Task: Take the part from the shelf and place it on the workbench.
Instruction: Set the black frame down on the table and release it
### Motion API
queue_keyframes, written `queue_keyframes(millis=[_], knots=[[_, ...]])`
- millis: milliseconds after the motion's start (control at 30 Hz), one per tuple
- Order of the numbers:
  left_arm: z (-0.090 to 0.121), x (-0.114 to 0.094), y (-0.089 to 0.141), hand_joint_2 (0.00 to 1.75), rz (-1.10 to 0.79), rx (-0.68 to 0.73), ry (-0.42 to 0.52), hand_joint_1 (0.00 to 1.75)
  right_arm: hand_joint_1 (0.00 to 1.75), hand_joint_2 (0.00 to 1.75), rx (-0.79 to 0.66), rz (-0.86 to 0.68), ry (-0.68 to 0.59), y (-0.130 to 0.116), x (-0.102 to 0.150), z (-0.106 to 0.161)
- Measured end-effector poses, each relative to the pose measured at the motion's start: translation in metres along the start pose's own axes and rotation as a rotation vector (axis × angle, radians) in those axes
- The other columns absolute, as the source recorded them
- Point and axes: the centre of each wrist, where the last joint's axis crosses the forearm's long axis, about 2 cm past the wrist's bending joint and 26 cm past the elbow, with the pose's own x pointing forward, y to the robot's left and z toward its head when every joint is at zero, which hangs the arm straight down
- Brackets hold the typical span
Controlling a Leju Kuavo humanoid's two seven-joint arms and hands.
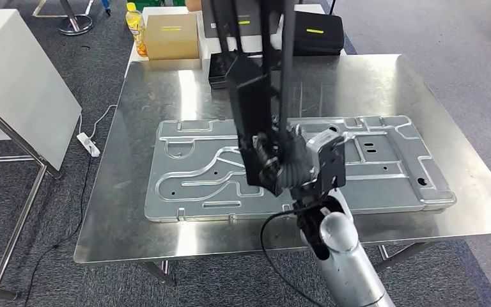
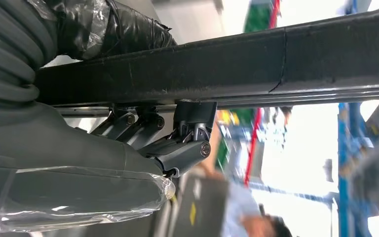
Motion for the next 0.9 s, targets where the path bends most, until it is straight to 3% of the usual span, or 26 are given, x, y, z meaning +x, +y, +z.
queue_keyframes(millis=[133,200,333,500,633,900], knots=[[0.000,0.005,-0.003,1.75,-0.002,-0.007,-0.008,0.00,1.75,1.75,-0.077,0.212,-0.048,-0.022,0.013,-0.031],[0.000,0.006,-0.003,1.75,-0.006,-0.008,-0.008,0.00,1.75,1.75,-0.117,0.453,-0.049,-0.026,0.014,-0.038],[0.000,0.010,-0.002,1.75,-0.019,-0.009,-0.009,0.00,1.75,1.75,-0.138,1.087,-0.107,-0.018,0.005,-0.042],[0.000,0.014,0.000,1.75,-0.043,-0.018,-0.006,0.00,1.75,1.75,-0.011,1.528,-0.120,-0.007,-0.028,-0.031],[0.000,0.017,-0.001,1.75,-0.063,-0.029,-0.011,0.00,1.75,1.75,0.051,1.725,-0.090,-0.002,-0.053,-0.028],[0.001,0.021,-0.004,1.75,-0.083,-0.041,-0.021,0.00,1.75,1.75,0.261,1.842,-0.041,-0.014,-0.095,-0.002]])
